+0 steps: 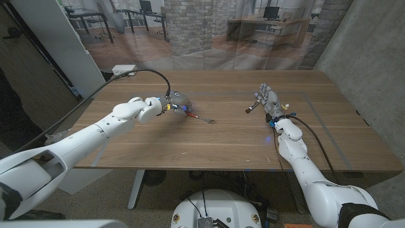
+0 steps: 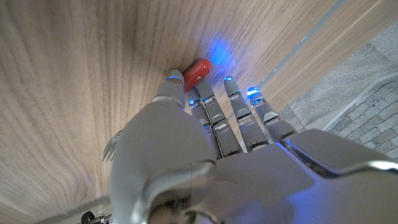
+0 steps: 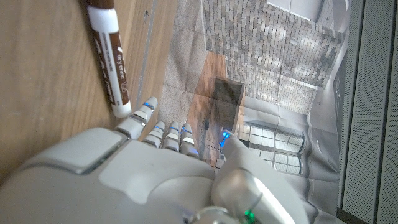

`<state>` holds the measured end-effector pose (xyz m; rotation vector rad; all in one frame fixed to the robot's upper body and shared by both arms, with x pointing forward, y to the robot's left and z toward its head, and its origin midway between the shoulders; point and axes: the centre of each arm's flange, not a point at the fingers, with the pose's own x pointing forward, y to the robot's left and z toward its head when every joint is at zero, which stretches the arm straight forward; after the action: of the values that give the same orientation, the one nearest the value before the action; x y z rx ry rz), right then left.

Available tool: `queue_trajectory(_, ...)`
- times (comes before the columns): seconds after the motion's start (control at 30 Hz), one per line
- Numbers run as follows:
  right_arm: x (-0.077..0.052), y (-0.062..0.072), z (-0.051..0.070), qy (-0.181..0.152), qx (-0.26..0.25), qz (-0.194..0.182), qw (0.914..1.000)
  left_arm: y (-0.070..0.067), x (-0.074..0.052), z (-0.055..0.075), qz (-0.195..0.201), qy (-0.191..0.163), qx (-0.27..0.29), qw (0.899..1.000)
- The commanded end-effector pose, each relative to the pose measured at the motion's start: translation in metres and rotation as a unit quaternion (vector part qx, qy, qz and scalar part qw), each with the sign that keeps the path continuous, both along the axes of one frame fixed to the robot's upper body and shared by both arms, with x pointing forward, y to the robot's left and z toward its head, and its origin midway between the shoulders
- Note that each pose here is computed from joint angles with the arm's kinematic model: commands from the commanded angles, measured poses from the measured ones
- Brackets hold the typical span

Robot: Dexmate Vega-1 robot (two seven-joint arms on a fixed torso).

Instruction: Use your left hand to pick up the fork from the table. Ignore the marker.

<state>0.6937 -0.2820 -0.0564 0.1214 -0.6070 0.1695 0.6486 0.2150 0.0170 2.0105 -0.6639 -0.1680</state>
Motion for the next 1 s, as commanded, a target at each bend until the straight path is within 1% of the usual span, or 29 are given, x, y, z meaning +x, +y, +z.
queue_trajectory(0.03,0.0056,-0.0009,0.0014,0.006,-0.005,-0.004,1.0,-0.0005,0.0078,-0.0053,-0.01,-0.006,-0.006,1.0)
queue_trajectory(0.17,0.0072,-0.0011,0.0014,0.008,-0.006,-0.005,0.9999,-0.0005,0.0092,-0.0067,-0.019,-0.013,-0.016,1.0)
queue_trajectory(0.5,0.0095,-0.001,0.0029,0.007,-0.011,-0.006,0.9999,-0.0002,0.0087,-0.0053,-0.025,-0.031,-0.014,0.999)
queue_trajectory(0.73,0.0096,-0.0001,0.0049,0.005,-0.012,-0.006,0.9999,-0.0012,0.0062,-0.0038,-0.027,-0.028,-0.013,0.999)
queue_trajectory(1.0,0.0082,0.0011,0.0049,0.004,-0.012,-0.005,0.9999,0.0009,0.0012,0.0015,-0.038,-0.04,-0.037,0.998)
